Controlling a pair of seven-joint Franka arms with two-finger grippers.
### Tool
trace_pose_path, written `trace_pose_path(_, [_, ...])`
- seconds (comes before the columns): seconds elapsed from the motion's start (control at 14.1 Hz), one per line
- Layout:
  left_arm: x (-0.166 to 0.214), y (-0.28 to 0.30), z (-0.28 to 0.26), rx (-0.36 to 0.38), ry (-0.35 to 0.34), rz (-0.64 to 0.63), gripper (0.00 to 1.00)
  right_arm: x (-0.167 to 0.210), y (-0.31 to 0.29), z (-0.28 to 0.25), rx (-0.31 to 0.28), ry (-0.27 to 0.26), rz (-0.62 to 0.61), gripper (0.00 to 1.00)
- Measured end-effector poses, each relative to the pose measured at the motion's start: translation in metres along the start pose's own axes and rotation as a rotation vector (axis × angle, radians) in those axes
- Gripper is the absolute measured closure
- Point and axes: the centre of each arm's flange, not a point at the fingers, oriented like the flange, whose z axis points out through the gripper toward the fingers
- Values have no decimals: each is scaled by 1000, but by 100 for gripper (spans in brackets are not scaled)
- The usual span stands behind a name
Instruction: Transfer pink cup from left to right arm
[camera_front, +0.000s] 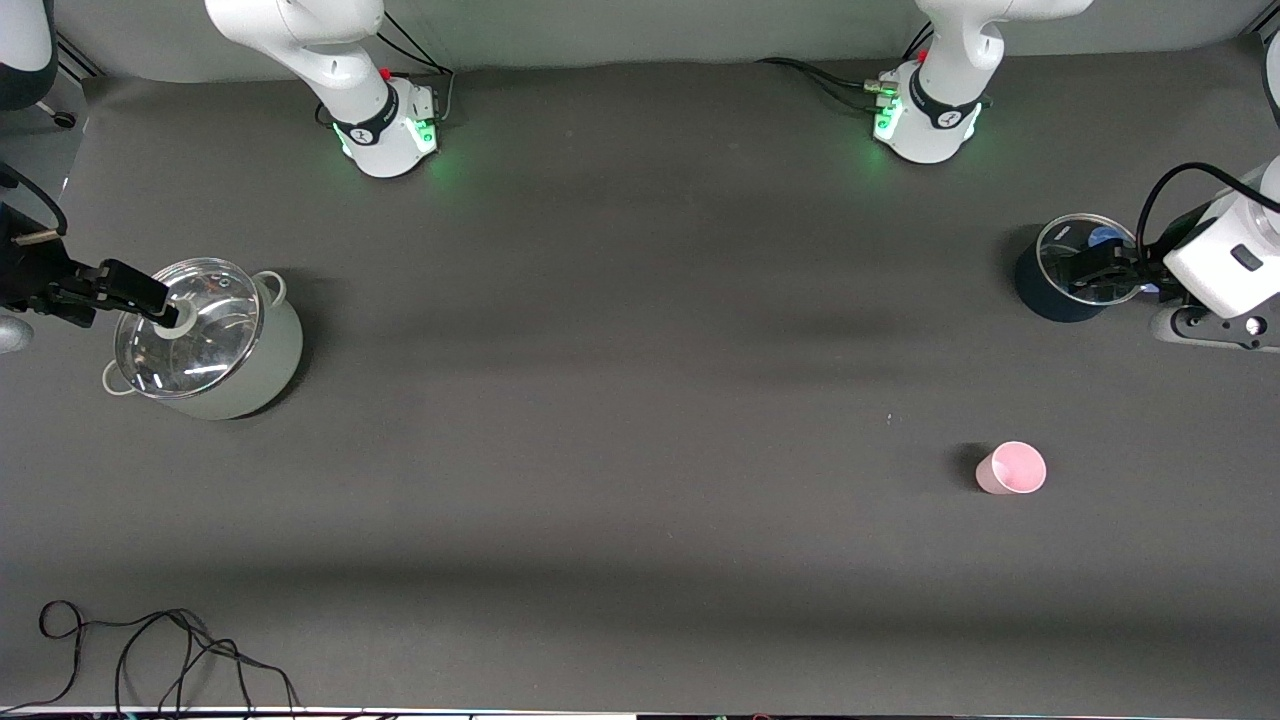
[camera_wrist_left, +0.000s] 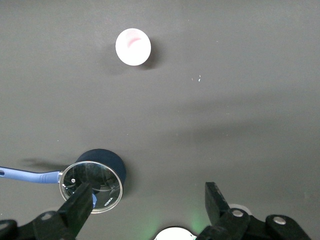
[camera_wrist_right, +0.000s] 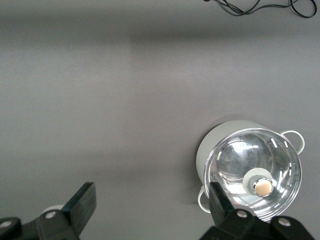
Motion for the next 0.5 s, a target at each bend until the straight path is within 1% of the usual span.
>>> trace_pose_path(0.5, [1, 1, -5, 2, 15, 2, 0, 0, 0, 0, 0, 0, 0, 0])
